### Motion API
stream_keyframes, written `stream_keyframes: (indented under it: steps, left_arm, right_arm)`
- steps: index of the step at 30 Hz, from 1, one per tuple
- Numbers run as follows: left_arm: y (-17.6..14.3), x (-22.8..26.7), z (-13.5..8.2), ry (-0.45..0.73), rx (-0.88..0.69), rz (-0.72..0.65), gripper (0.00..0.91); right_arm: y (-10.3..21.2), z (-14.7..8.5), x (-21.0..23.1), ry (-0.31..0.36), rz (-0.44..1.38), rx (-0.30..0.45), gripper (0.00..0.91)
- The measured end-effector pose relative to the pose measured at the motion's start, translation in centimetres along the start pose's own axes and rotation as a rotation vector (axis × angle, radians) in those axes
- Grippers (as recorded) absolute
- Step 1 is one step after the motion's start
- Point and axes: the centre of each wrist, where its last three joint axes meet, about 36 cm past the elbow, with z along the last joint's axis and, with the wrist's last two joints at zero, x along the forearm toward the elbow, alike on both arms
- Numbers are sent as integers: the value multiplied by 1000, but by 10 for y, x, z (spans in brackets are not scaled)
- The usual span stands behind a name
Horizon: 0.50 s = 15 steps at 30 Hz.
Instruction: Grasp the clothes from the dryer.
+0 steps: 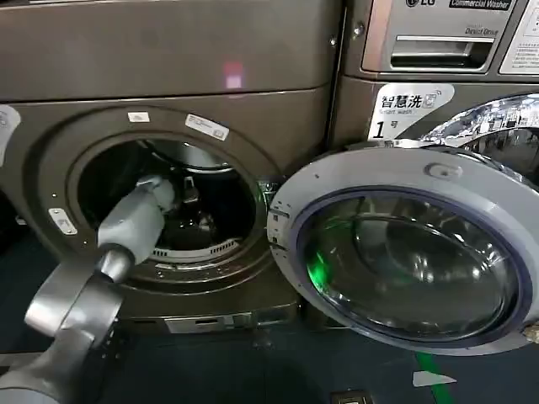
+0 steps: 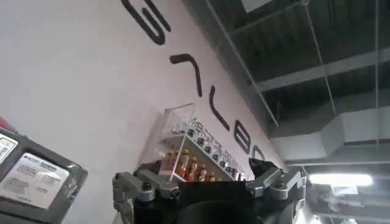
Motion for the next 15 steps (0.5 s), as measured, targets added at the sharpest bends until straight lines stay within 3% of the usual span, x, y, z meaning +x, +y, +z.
stream_keyframes:
  steps: [15]
  left_arm:
    - [-31,-7,18,-240,364,-226,0]
  right_arm:
    - [2,4,0,6,0,-1,907]
